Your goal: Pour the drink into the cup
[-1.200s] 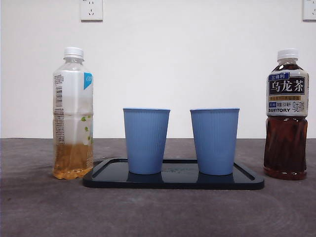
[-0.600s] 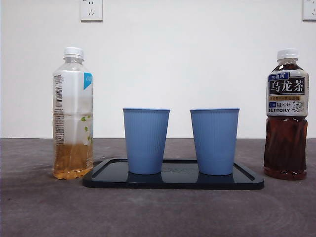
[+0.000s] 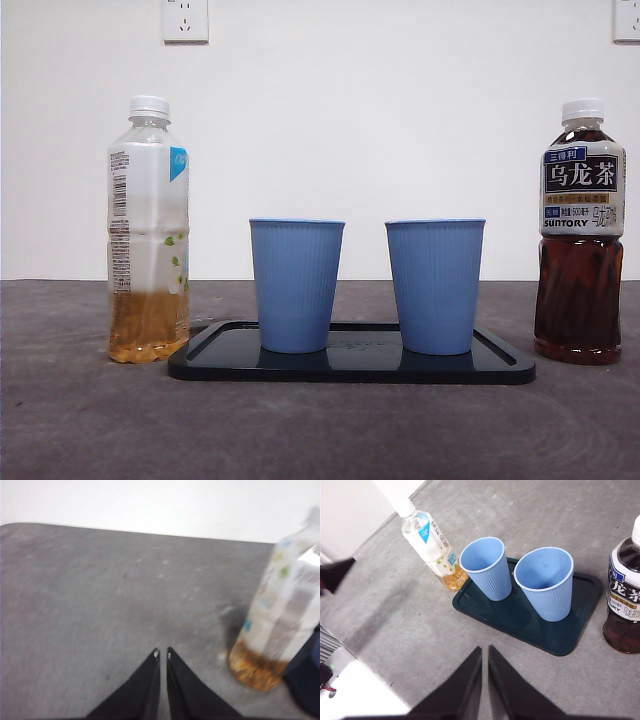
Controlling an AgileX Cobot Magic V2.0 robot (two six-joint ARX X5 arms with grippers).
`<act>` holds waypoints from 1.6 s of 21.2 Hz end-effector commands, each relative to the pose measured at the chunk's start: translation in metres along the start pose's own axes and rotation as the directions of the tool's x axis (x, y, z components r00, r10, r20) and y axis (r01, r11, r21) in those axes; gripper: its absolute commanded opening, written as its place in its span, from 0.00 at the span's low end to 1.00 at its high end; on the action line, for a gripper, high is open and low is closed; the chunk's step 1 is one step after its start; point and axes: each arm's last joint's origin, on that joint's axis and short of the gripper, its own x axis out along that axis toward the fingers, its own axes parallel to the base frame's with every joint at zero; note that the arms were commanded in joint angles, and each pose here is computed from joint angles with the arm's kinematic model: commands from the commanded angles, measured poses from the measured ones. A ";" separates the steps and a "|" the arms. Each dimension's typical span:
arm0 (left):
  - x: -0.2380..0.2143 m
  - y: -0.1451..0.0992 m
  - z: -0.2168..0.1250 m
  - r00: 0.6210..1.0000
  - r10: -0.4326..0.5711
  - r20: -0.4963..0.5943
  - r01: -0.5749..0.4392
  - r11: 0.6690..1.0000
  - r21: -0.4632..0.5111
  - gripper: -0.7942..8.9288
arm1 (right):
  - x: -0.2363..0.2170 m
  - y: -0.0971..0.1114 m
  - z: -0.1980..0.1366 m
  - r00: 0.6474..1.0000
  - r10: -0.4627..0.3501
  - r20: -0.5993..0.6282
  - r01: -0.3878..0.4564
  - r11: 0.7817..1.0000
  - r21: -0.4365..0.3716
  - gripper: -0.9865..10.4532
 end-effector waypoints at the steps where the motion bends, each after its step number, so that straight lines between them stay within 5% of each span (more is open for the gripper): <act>1: 0.003 0.002 -0.014 1.000 0.015 0.014 -0.015 1.000 0.014 0.10 | -0.001 0.001 0.003 1.000 0.005 0.013 -0.005 1.000 -0.017 0.10; 25: 0.008 0.005 -0.033 0.998 0.056 0.010 -0.056 0.998 -0.006 0.10 | -0.007 0.003 0.002 0.998 -0.019 0.062 0.023 0.998 -0.060 0.10; 28: 0.008 0.005 -0.033 0.998 0.056 0.010 -0.056 0.998 -0.006 0.10 | 0.001 -0.013 -0.009 0.963 -0.177 0.203 0.215 0.960 -0.181 0.10; 31: 0.008 0.005 -0.033 0.998 0.056 0.010 -0.056 0.998 -0.006 0.10 | 0.025 -0.045 -0.048 0.843 -0.342 0.416 0.438 0.884 -0.160 0.10; 34: 0.008 0.005 -0.033 0.998 0.056 0.010 -0.056 0.998 -0.006 0.10 | 0.042 -0.068 -0.088 0.757 -0.439 0.484 0.544 0.834 -0.093 0.10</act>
